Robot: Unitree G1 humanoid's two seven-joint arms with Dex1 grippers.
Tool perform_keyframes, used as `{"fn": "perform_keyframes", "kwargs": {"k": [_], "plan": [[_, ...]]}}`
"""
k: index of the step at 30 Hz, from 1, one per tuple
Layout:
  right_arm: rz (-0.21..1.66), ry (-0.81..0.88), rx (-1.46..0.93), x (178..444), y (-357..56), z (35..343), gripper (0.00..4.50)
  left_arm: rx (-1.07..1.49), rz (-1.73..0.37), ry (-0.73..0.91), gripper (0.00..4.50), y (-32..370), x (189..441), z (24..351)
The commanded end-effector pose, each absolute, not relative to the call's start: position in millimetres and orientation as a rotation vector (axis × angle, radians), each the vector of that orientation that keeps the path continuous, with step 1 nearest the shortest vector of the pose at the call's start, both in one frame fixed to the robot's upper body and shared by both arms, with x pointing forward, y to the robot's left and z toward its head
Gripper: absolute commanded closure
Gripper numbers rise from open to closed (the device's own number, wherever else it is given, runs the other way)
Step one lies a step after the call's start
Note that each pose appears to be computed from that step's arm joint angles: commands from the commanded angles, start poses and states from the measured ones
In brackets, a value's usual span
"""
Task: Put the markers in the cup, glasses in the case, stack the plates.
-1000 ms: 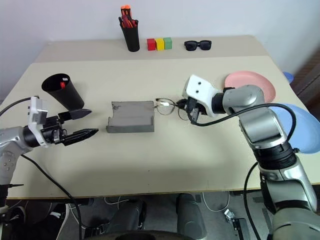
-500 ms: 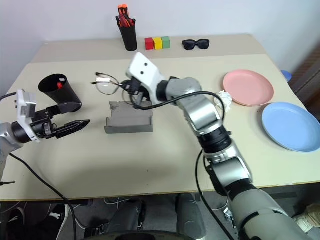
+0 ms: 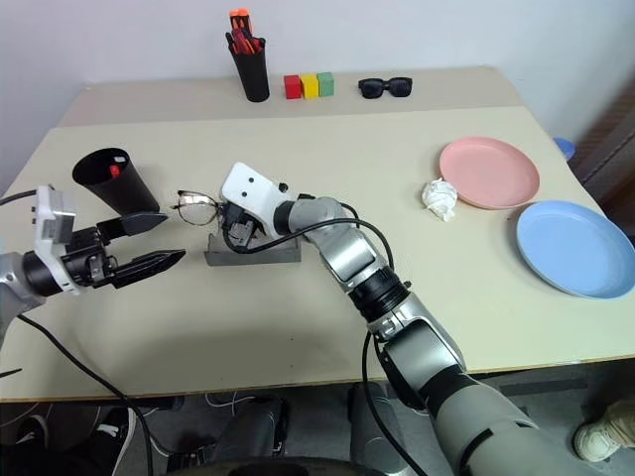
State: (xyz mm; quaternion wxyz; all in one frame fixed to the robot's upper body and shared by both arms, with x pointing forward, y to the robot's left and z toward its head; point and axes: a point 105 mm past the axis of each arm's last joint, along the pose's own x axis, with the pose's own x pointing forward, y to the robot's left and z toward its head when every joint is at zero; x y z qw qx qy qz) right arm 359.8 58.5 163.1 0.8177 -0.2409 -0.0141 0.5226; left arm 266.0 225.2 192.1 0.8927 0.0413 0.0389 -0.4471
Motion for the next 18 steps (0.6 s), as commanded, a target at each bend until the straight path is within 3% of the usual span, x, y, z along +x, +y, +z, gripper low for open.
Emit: {"fn": "perform_keyframes", "kwargs": {"k": [1,18], "plan": [[1.131,-0.058,-0.573,356,57,167,4.35,0.121,-0.94,0.057,0.0,221,265,205],[1.213,0.099,-0.742,342,41,148,4.35,0.142,-0.944,0.042,0.0,215,271,218]]}}
